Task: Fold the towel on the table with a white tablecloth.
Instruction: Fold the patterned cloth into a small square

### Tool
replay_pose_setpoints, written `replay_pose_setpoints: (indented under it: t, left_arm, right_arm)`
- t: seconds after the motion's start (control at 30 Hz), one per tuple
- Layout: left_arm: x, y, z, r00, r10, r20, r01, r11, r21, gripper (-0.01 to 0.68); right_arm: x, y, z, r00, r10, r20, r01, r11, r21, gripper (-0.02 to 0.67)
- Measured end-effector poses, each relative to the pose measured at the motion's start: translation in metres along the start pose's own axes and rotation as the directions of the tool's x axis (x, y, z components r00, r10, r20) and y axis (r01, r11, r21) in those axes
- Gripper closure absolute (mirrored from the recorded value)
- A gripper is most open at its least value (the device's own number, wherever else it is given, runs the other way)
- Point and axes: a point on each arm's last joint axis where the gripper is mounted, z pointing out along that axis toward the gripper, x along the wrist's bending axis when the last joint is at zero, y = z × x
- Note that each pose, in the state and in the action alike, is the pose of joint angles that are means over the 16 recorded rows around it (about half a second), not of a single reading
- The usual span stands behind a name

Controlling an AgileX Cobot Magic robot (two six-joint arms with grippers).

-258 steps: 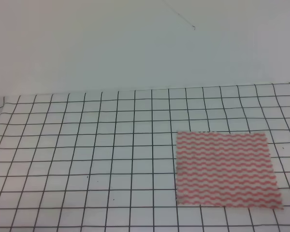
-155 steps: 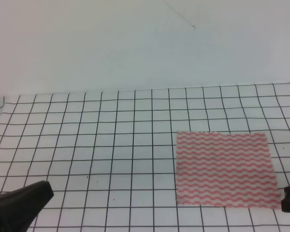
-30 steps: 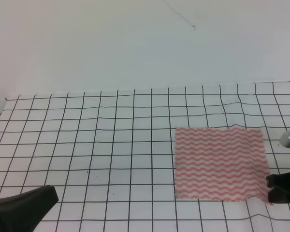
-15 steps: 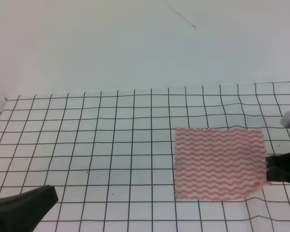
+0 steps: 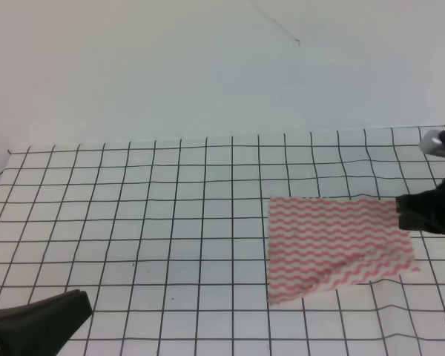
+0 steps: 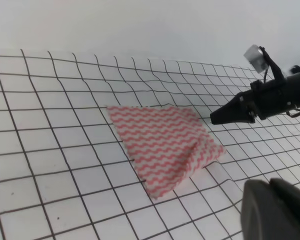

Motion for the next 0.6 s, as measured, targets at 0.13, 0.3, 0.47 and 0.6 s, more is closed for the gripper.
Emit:
replay_pose_setpoints:
  t: [0.13,0.3,0.47,0.6]
  left_arm:
    - [0.0,-0.001,0.0,1.0,0.007,-0.002,-0.007,1.0,0.01,0.674]
    - [0.001,-0.002,0.0,1.0,0.013,-0.011,-0.012,1.0,0.026,0.674]
    - [0.003,-0.003,0.001,1.0,0.014,-0.024,-0.013,0.999,0.041,0.674]
    - [0.004,-0.004,0.002,0.999,0.013,-0.034,-0.011,0.999,0.052,0.674]
  right_arm:
    - [0.001,0.01,0.006,0.996,-0.091,-0.024,0.091,0.996,0.018,0.647]
    - [0.004,0.015,0.008,0.971,-0.225,-0.076,0.23,0.971,0.069,0.614]
    - [0.007,0.016,0.006,0.928,-0.352,-0.123,0.366,0.923,0.12,0.552]
    - [0.005,0.013,0.008,0.907,-0.395,-0.147,0.416,0.894,0.164,0.5]
